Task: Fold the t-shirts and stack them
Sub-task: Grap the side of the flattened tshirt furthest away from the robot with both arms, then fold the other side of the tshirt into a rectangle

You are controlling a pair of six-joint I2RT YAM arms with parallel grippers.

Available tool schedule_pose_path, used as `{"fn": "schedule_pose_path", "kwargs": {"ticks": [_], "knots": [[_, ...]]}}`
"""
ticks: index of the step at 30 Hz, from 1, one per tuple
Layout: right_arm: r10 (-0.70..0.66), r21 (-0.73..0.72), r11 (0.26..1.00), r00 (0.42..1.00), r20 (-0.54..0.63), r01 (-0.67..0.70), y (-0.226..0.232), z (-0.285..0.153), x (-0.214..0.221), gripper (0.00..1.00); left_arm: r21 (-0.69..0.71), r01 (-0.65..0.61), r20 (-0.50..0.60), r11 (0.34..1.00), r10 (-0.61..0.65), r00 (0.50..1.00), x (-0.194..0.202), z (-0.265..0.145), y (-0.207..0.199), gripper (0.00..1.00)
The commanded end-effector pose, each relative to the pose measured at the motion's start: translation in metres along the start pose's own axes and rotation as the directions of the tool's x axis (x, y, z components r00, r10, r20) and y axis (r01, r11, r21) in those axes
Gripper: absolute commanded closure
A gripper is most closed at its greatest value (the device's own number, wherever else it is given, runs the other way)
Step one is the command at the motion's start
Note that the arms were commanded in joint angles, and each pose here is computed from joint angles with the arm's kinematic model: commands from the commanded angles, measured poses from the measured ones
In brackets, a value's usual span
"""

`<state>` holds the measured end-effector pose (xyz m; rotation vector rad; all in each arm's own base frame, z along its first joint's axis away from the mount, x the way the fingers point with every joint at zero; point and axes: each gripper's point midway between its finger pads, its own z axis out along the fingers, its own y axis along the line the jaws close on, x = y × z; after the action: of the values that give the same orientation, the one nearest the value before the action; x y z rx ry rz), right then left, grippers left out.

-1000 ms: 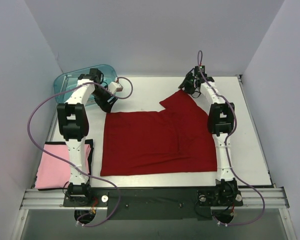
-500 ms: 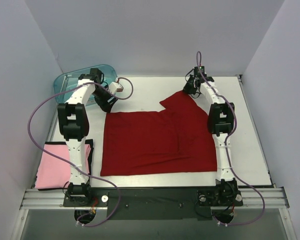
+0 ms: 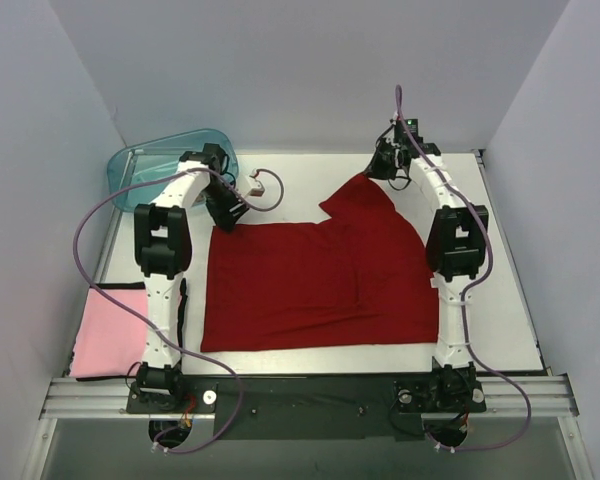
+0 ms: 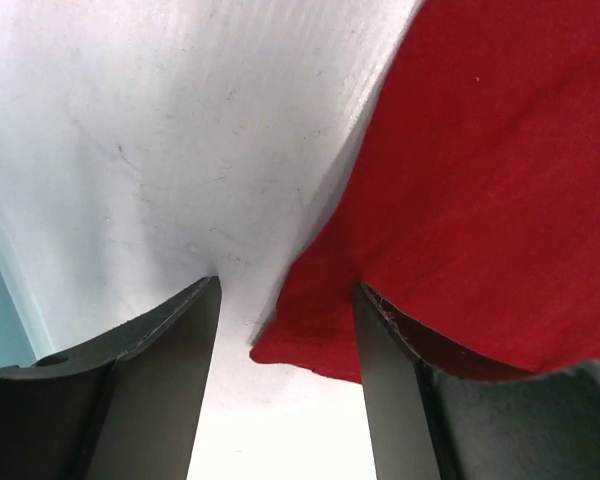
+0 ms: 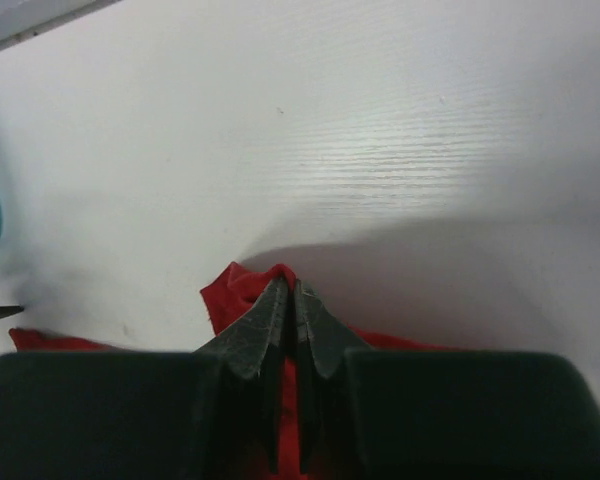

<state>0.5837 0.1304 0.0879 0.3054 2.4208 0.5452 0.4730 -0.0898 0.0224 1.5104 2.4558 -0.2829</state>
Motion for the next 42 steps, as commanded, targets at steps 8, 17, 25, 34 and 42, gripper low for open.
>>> {"fn": "schedule_pose_path", "kwargs": {"ticks": [8,17,25,34,42], "knots": [[-0.055,-0.070,0.996,0.996,0.066,0.059,0.020,-0.063,-0.023,1.00,0.156,-0.007,-0.073,0.988,0.019,0.997,0.023,-0.004,-0.027,1.00],[-0.113,-0.106,0.988,0.994,0.010,0.113,0.004,-0.171,0.025,1.00,-0.095,-0.089,0.058,0.991,0.095,0.994,-0.011,-0.086,-0.020,1.00],[-0.128,-0.052,0.991,0.983,-0.132,0.122,-0.022,-0.244,0.116,1.00,-0.100,-0.200,0.000,0.975,0.201,0.980,0.018,-0.111,-0.066,1.00],[0.107,0.175,0.984,0.917,-0.383,-0.041,-0.088,-0.293,0.223,1.00,0.063,-0.189,-0.041,0.980,0.192,0.981,0.048,-0.082,-0.126,1.00],[0.281,0.296,0.946,0.783,-0.555,-0.129,-0.119,-0.293,0.278,1.00,0.066,-0.226,-0.109,0.972,0.233,0.966,0.062,-0.070,-0.129,1.00]]}}
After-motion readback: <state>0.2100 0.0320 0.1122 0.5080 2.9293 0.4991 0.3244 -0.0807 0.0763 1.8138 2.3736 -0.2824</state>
